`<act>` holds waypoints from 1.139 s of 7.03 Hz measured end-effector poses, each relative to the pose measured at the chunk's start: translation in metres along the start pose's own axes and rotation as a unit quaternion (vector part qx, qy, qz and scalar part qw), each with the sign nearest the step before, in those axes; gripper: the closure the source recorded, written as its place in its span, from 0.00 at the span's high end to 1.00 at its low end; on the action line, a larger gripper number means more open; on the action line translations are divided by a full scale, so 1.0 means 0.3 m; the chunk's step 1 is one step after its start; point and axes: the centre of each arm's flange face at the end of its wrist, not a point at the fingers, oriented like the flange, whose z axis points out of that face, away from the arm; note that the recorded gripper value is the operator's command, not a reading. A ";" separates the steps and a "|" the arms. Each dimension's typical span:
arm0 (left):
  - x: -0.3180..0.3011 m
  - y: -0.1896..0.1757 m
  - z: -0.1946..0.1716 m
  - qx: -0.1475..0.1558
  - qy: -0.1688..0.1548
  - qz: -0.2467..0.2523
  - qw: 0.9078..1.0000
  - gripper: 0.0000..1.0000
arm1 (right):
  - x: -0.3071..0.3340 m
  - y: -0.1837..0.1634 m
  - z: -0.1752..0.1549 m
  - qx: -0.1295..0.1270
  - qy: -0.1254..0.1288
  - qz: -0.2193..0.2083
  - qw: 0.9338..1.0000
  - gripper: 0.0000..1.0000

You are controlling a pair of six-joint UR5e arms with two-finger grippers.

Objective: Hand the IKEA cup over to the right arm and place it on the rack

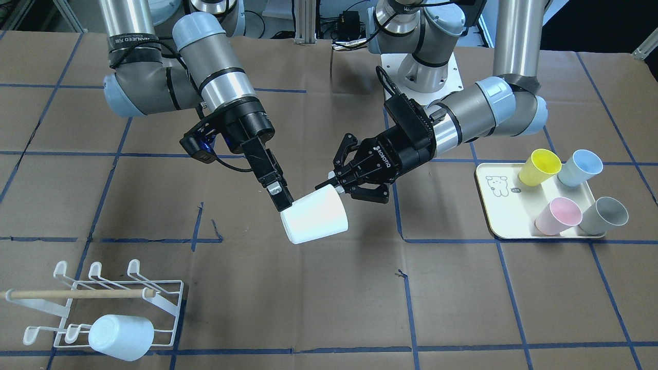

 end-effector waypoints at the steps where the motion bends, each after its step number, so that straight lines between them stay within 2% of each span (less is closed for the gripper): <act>1: 0.000 0.001 0.000 0.000 0.000 0.000 1.000 0.05 | -0.005 0.004 0.015 0.000 0.001 -0.001 1.000 0.97; 5: 0.003 0.001 0.002 0.000 0.001 -0.001 1.000 0.06 | -0.019 0.011 0.065 0.013 0.007 -0.018 1.000 0.97; 8: 0.004 -0.001 0.001 0.000 0.001 0.000 1.000 0.06 | -0.025 0.029 0.103 0.013 0.005 -0.031 0.999 0.96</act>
